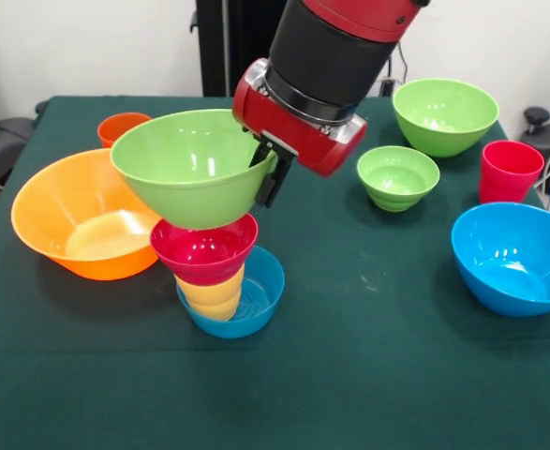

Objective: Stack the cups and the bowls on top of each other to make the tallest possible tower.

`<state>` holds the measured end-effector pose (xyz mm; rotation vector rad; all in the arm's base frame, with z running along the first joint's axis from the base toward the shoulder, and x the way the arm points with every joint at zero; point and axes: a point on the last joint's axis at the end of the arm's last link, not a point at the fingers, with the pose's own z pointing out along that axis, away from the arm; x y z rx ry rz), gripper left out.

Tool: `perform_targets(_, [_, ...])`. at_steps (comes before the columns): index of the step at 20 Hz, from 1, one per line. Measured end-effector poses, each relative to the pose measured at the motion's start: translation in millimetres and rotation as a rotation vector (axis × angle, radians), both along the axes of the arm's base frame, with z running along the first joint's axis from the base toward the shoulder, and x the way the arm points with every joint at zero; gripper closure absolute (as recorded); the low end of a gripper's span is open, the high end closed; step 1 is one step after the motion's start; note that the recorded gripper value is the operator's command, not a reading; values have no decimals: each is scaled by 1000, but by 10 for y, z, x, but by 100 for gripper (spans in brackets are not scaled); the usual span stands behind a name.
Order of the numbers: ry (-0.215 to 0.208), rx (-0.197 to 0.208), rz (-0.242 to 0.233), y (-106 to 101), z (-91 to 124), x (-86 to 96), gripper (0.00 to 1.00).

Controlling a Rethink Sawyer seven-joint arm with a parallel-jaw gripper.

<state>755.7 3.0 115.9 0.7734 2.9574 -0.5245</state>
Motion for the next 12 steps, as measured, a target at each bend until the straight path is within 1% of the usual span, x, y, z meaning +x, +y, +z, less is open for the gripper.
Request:
perform_targets(4, [2, 0, -6, -45, -10, -4, 100])
perform_targets(8, [-11, -1, -4, -76, -25, 4, 100])
perform_targets(12, [-39, 1, 7, -74, -69, 12, 100])
